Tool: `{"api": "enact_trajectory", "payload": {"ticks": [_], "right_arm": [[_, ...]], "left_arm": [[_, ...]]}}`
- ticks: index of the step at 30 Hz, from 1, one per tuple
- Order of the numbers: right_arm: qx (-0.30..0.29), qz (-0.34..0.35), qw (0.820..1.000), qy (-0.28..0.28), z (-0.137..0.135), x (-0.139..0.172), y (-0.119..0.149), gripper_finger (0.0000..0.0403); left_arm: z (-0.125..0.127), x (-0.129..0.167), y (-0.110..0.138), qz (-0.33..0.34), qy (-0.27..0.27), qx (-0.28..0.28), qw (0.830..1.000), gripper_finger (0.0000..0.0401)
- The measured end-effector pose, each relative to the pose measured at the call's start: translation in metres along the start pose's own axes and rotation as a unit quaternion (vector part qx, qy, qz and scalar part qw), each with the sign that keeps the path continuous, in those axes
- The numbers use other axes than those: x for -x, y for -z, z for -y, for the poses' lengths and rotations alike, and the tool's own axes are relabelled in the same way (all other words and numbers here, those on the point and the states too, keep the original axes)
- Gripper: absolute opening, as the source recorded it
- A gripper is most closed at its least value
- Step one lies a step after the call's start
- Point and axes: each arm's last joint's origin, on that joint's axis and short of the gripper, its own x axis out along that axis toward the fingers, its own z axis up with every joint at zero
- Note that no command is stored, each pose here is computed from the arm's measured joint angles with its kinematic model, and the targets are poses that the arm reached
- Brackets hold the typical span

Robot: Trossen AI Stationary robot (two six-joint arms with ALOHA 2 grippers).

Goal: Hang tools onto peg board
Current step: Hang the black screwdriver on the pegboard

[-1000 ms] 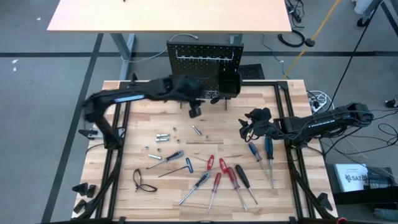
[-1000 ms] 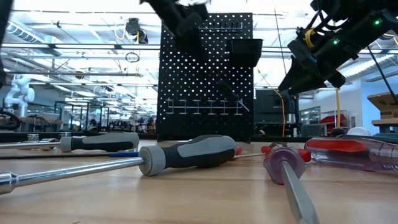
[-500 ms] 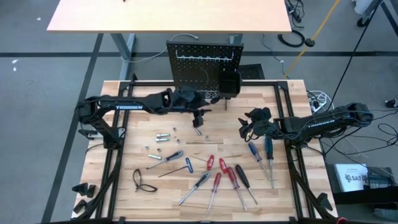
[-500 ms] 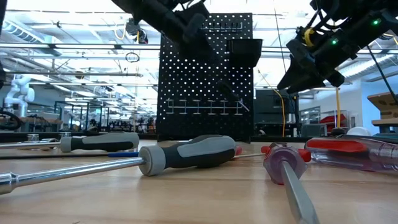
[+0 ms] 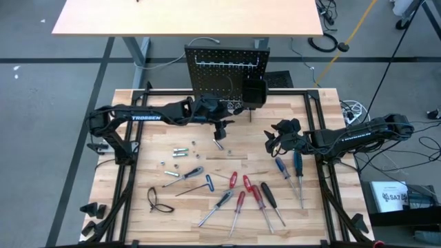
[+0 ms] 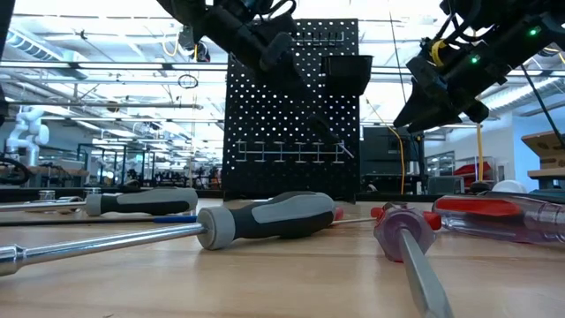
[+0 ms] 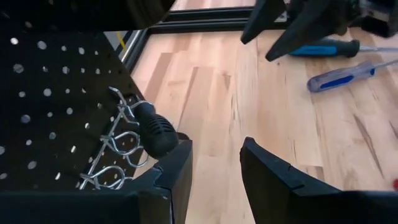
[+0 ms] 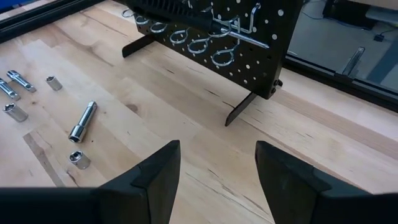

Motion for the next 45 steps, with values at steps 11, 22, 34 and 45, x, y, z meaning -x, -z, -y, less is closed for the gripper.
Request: {"api": "enact_trajectory", "payload": {"ticks": [11, 22, 34, 45], "right_arm": [[0.004, -0.001, 1.0, 0.001, 0.0, 0.0, 0.0, 0.0199], [0.015, -0.004, 1.0, 0.001, 0.0, 0.0, 0.001, 0.0199], [0.024, 0.005, 1.0, 0.013, 0.001, 0.0, 0.0, 0.0199], [0.025, 0.007, 1.0, 0.012, 0.002, 0.001, -0.001, 0.0199]], "left_arm": [[0.001, -0.009, 0.005, -0.011, -0.001, -0.019, 1.0, 0.025], [0.012, -0.026, 0.01, -0.009, -0.013, -0.027, 1.0, 0.0316], [0.01, -0.036, 0.011, 0.01, -0.022, -0.026, 0.999, 0.0316], [0.006, -0.039, 0.006, 0.017, -0.087, -0.038, 0.995, 0.0314]]}}
